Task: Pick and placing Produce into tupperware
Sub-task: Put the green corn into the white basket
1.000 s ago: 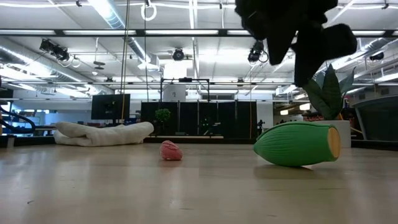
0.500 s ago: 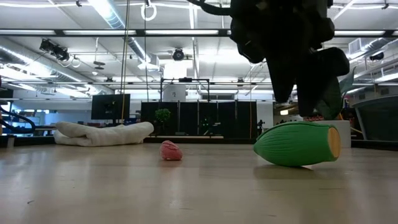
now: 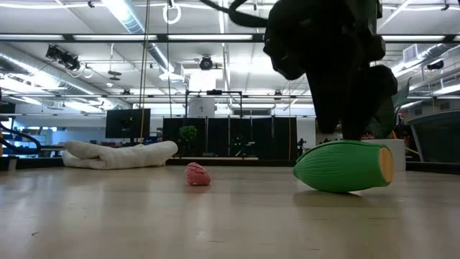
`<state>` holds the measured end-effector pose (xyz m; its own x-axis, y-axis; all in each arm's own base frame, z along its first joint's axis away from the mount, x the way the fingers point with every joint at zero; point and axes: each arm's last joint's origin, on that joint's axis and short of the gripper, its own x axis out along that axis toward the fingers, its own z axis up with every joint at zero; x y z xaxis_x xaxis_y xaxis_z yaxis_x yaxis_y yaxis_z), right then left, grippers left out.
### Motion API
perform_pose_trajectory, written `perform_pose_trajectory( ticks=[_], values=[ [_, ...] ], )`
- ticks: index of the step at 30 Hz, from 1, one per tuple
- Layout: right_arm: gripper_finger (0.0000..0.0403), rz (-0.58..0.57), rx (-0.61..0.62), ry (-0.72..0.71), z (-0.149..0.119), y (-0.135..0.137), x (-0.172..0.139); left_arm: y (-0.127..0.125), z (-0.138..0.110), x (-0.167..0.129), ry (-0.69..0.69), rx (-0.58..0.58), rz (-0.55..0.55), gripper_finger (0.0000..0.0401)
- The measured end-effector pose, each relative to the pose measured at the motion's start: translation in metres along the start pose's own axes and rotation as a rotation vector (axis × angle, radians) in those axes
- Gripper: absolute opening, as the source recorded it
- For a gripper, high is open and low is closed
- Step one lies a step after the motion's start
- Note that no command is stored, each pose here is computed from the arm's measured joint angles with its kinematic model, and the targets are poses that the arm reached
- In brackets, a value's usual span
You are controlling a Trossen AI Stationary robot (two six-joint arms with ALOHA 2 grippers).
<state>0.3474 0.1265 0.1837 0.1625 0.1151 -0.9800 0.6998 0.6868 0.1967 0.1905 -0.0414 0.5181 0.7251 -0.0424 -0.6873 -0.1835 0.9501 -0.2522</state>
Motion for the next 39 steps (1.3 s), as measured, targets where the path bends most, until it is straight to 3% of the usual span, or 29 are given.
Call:
perform_pose_trajectory(
  ticks=[18,28,32,39],
  values=[
    [0.0276,-0.059,-0.03,0.01,0.002,0.0,0.029,0.0,0.0,0.0,0.001,0.015,0.0,0.0162],
    [0.0209,-0.048,-0.025,0.06,0.001,0.003,0.039,0.0,0.0,0.0,0.0,0.023,0.0,0.0162],
    [0.0209,-0.048,-0.026,0.018,0.002,0.001,0.03,0.0,0.0,0.0,0.0,0.023,0.0,0.0162],
    [0.0223,0.023,0.043,-0.077,0.0,-0.004,-0.024,0.0,0.0,0.0,0.0,0.017,0.0,0.0162]
  ],
)
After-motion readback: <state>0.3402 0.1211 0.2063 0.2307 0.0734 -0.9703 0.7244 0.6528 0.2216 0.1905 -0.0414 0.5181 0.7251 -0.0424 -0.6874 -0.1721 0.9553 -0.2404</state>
